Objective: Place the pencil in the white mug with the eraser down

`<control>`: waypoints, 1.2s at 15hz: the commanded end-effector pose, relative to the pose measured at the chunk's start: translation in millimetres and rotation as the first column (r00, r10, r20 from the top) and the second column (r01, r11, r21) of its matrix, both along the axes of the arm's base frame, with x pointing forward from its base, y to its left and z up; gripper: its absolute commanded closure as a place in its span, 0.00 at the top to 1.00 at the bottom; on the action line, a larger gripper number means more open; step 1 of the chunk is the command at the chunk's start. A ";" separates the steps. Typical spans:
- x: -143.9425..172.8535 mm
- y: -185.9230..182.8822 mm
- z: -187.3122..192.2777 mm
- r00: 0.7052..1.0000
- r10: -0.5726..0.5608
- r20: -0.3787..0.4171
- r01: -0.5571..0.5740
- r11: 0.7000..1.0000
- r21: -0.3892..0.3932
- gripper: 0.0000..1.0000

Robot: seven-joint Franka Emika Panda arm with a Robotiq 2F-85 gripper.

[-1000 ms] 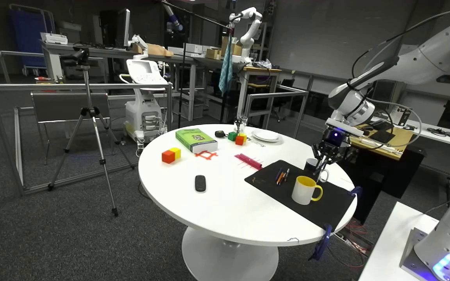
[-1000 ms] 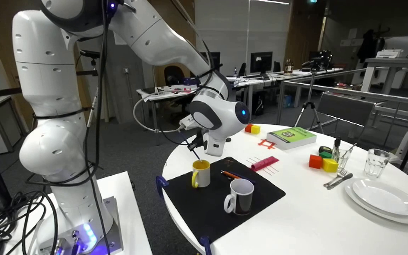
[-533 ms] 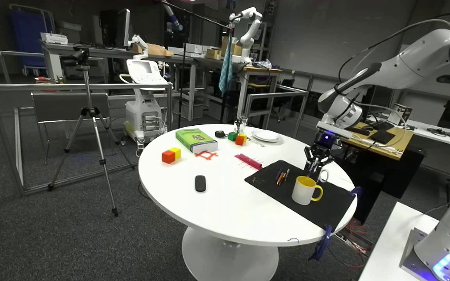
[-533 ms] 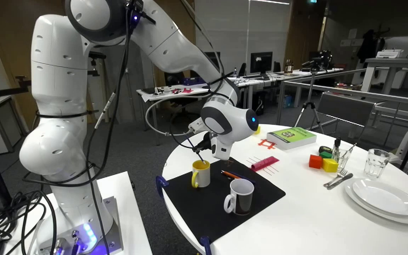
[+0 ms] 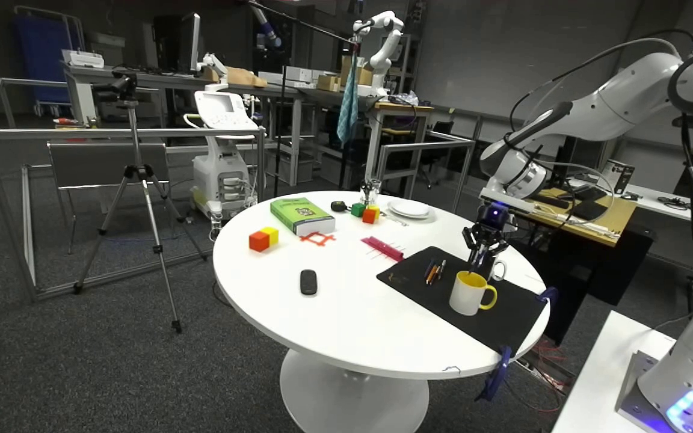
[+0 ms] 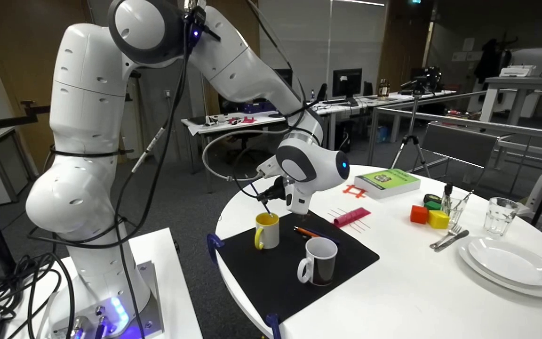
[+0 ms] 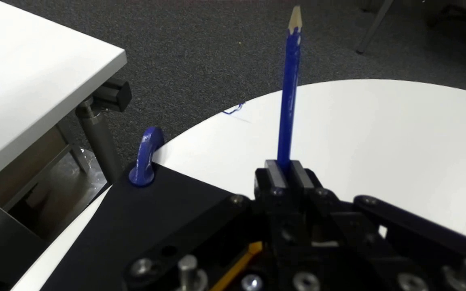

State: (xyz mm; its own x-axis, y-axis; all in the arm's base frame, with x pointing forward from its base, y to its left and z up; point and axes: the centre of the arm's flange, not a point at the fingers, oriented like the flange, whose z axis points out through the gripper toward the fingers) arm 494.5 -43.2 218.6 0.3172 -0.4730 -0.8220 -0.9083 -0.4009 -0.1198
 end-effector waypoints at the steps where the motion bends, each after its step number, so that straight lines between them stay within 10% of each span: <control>1: 11.0 1.3 -4.6 0.999 0.034 -0.032 -0.033 0.999 0.040 0.02; 18: 19.5 -3.6 -45.0 0.984 0.079 -0.158 -0.076 0.997 0.025 0.02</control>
